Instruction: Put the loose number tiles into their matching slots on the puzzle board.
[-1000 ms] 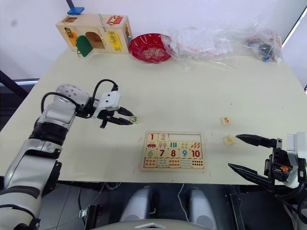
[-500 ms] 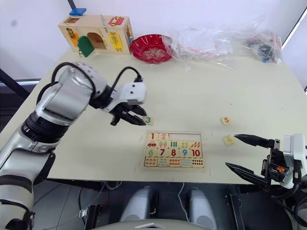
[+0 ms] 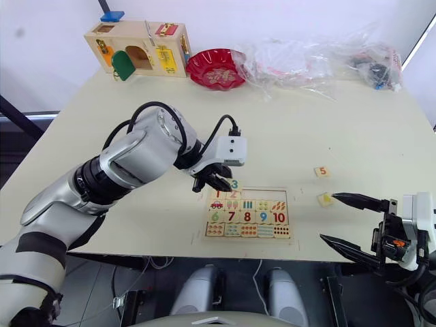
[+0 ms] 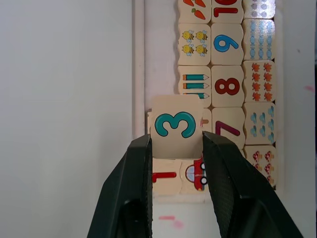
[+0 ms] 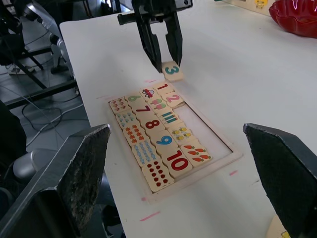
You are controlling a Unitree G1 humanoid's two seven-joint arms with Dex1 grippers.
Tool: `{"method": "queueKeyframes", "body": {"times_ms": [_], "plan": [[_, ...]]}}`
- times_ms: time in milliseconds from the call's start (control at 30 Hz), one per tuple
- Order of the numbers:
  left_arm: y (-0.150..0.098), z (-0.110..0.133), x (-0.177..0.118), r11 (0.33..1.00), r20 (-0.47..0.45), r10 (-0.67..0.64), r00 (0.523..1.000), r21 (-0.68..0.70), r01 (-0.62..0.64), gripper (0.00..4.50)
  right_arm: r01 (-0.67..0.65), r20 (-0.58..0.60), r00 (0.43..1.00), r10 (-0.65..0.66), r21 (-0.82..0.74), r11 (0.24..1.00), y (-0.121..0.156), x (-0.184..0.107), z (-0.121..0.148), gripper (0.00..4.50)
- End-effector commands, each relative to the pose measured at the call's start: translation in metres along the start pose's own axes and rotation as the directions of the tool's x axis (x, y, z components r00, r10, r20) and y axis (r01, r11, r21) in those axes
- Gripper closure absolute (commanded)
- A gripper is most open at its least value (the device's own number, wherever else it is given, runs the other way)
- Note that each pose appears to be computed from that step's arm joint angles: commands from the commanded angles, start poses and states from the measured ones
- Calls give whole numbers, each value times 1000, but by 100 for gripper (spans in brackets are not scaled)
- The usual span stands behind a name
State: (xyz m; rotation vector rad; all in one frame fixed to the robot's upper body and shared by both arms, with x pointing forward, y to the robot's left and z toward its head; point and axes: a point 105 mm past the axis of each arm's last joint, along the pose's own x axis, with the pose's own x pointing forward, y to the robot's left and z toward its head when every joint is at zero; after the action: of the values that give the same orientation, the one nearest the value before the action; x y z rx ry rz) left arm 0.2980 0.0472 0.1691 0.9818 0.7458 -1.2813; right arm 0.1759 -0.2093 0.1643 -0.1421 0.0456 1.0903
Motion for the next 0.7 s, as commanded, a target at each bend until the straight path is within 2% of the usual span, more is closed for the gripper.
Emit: {"method": "queueKeyframes", "body": {"times_ms": [33,233,700], "plan": [[-2,9,2,1000,-4,17,1000,15,-17,331,6,9,1000,-6,-45,999,1,-3,7,0],[-1,15,22,1000,-16,30,999,-7,-31,331,13,12,1000,-12,-37,999,2,-4,4,0],[0,16,41,999,-26,45,999,-14,-46,331,23,12,1000,-23,-33,999,5,-8,1,0]]}}
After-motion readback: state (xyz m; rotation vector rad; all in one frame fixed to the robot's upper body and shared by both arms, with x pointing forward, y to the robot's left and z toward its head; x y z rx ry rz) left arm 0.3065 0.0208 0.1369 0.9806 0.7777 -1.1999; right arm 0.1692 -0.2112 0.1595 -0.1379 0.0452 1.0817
